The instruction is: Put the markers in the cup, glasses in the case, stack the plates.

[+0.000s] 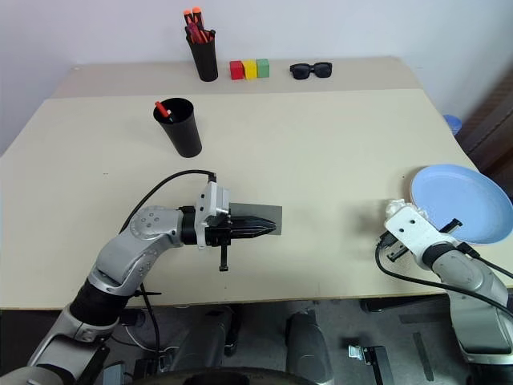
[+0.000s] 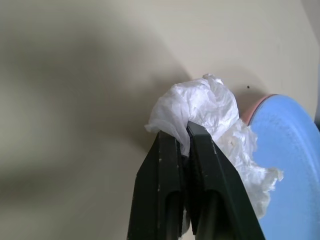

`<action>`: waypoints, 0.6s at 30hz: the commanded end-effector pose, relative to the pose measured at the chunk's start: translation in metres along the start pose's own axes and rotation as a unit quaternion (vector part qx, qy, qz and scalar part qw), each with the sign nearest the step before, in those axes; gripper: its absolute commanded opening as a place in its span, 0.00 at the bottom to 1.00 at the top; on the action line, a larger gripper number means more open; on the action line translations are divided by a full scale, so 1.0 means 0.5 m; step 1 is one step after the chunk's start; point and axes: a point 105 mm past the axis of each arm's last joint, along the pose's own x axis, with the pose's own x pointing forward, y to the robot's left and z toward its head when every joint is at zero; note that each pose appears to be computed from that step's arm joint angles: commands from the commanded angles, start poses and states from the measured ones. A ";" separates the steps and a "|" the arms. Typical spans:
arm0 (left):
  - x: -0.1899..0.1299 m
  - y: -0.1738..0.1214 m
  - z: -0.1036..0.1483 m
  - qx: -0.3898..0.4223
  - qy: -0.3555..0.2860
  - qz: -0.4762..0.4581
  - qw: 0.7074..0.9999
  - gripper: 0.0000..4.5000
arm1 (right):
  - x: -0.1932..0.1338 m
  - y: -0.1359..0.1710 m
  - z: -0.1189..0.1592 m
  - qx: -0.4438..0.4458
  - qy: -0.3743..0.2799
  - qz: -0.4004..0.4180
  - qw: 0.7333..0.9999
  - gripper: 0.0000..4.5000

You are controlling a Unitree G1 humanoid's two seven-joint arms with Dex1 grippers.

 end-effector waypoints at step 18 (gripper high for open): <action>-0.002 -0.002 0.018 0.020 -0.017 0.012 1.000 0.00 | -0.017 -0.172 -0.027 0.028 0.053 -0.143 0.988 0.30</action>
